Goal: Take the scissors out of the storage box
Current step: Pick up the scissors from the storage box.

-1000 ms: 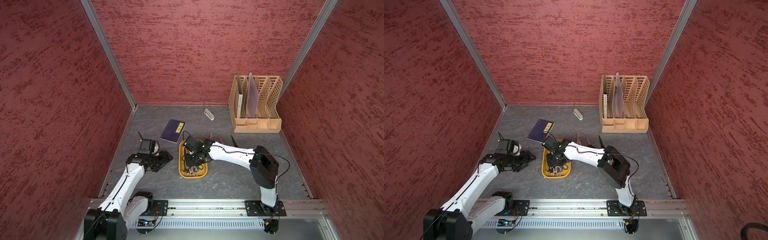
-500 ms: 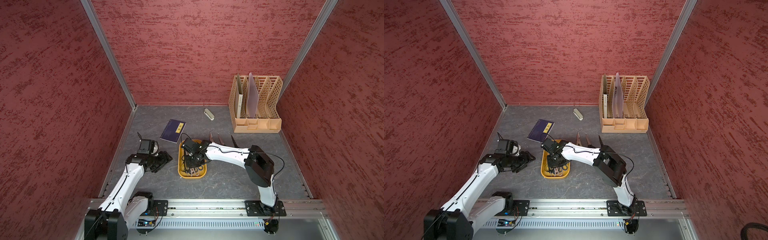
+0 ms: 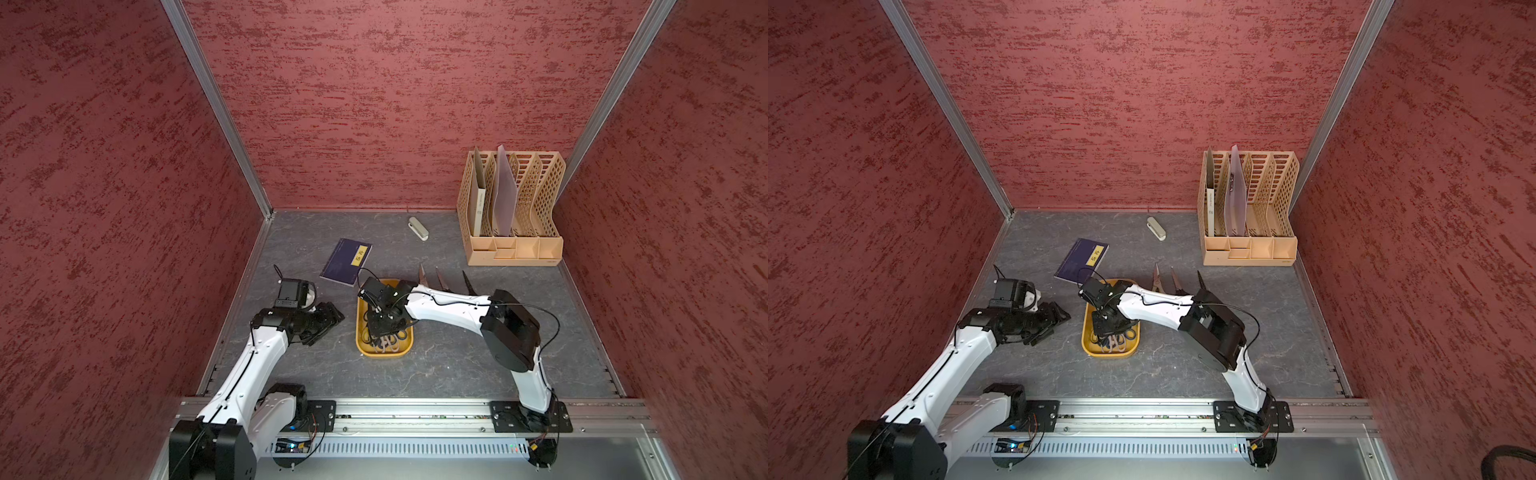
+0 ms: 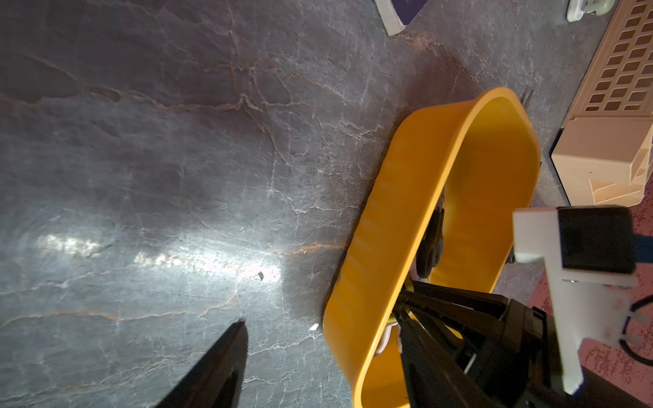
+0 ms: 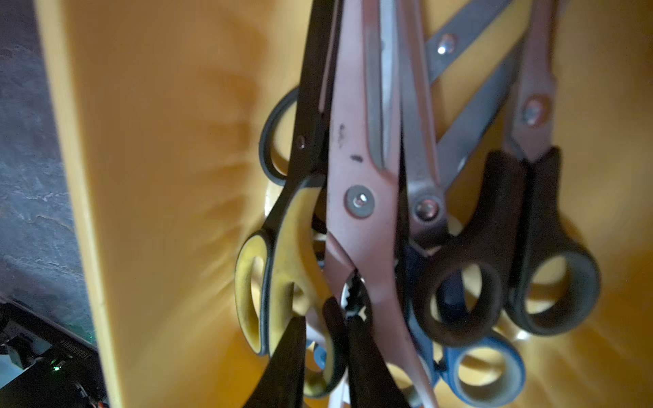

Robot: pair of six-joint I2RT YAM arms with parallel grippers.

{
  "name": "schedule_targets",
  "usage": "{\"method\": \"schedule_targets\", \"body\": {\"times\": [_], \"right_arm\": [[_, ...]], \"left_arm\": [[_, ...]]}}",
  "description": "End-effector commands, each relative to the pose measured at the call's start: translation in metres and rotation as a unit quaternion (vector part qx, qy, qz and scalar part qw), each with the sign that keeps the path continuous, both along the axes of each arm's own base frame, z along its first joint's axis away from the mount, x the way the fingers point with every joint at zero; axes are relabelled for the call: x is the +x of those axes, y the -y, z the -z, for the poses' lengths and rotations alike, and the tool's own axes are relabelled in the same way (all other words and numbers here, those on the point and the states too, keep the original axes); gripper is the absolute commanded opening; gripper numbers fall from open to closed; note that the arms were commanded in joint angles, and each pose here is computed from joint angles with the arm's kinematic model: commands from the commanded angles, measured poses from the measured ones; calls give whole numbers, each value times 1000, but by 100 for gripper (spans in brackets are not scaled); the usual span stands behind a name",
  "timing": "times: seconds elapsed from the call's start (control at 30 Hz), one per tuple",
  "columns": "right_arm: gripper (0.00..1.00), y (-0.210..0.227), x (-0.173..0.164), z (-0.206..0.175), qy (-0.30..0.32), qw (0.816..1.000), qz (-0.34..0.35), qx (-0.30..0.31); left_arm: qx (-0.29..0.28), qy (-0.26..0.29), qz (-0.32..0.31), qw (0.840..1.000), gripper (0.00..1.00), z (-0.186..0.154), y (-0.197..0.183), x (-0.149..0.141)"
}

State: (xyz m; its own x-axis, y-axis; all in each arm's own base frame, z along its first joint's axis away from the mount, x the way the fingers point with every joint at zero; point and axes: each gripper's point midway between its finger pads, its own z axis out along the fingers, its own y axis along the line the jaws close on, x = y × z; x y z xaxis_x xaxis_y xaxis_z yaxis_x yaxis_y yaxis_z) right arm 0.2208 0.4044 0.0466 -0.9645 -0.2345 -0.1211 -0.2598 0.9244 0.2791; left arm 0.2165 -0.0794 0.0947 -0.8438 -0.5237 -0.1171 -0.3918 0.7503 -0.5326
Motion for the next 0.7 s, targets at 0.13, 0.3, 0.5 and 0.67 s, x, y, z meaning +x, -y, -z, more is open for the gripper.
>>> {"method": "schedule_targets", "body": {"times": [0.13,0.3,0.5,0.67], "right_arm": [[14,3,2,-8,23,1000,-2,-17],[10,11,4,-25,40,999,0,-22],[5,22,5,-48,60,998,3,-25],[1,28,4,-69,74,997,-2,-13]], "left_arm": [[-2,21,4,1000,72,-12,-1,5],[-4,21,4,1000,72,-12,-1,6],[-7,22,3,1000,72,-12,-1,7],[-9,20,2,1000,72,-11,-2,8]]}}
